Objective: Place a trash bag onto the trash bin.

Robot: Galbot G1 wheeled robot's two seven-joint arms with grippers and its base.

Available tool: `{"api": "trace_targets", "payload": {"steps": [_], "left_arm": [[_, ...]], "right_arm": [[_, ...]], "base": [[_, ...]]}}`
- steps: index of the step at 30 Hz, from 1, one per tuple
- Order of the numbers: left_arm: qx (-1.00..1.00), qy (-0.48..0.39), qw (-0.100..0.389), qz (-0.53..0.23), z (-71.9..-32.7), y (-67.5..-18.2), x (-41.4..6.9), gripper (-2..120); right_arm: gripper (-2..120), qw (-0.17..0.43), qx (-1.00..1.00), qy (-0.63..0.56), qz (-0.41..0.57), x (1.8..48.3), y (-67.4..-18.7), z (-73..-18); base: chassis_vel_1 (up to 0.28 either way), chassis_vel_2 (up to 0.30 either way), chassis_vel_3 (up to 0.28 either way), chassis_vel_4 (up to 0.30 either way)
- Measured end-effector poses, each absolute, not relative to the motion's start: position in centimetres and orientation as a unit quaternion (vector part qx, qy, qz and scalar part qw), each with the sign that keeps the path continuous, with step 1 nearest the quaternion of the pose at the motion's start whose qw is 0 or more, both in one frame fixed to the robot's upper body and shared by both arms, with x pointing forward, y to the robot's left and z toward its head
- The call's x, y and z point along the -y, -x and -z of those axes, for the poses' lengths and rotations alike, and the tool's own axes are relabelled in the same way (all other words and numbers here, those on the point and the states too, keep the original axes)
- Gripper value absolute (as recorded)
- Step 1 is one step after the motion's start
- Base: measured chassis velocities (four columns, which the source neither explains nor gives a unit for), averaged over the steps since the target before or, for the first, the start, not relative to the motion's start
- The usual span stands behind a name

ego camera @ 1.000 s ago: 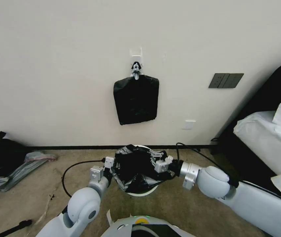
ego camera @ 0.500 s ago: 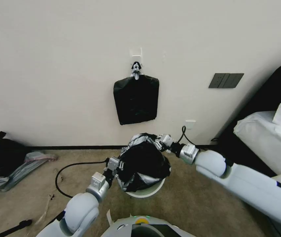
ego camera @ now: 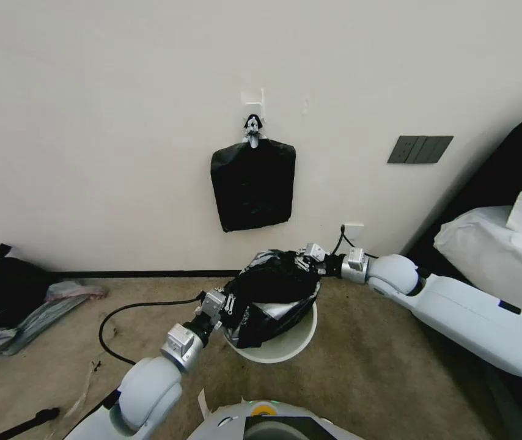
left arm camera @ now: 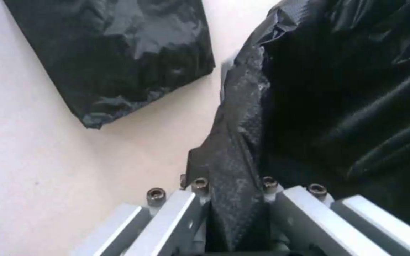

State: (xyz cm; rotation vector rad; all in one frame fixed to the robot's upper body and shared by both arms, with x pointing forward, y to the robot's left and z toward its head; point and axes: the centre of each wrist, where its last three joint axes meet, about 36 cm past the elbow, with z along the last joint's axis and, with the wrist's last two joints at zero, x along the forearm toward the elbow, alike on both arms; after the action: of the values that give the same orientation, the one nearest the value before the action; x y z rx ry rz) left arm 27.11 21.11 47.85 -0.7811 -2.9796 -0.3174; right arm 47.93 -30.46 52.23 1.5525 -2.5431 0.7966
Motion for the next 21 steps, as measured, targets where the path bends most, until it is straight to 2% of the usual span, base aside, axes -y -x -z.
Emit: {"api": "trace_targets", "payload": {"steps": [10,12,13,16,17,20,21], "left_arm": [[0.960,0.267,0.009,0.086,-47.2,-27.4,-20.9,1],[0.962,0.260,0.018,0.083,-46.6,-27.6,-21.0,1],[0.962,0.260,0.018,0.083,-46.6,-27.6,-21.0,1],[0.967,0.246,0.028,0.063,-45.9,-27.7,-20.8,1],[0.967,0.246,0.028,0.063,-45.9,-27.7,-20.8,1],[0.968,0.241,0.035,0.055,-45.4,-27.8,-20.6,1],[0.968,0.241,0.035,0.055,-45.4,-27.8,-20.6,1]], "right_arm": [[0,0.036,0.821,-0.515,-0.244,31.9,-47.5,-49.7],[10,0.035,0.831,-0.505,-0.230,32.6,-46.8,-49.9],[10,0.035,0.831,-0.505,-0.230,32.6,-46.8,-49.9],[25,0.039,0.843,-0.492,-0.215,33.9,-46.0,-50.4],[25,0.039,0.843,-0.492,-0.215,33.9,-46.0,-50.4],[39,0.032,0.853,-0.476,-0.212,35.1,-46.1,-50.8],[39,0.032,0.853,-0.476,-0.212,35.1,-46.1,-50.8]], "base": [[0.000,0.000,0.000,0.000],[0.000,0.000,0.000,0.000],[0.000,0.000,0.000,0.000],[0.000,0.000,0.000,0.000],[0.000,0.000,0.000,0.000],[0.000,0.000,0.000,0.000],[0.000,0.000,0.000,0.000]]}}
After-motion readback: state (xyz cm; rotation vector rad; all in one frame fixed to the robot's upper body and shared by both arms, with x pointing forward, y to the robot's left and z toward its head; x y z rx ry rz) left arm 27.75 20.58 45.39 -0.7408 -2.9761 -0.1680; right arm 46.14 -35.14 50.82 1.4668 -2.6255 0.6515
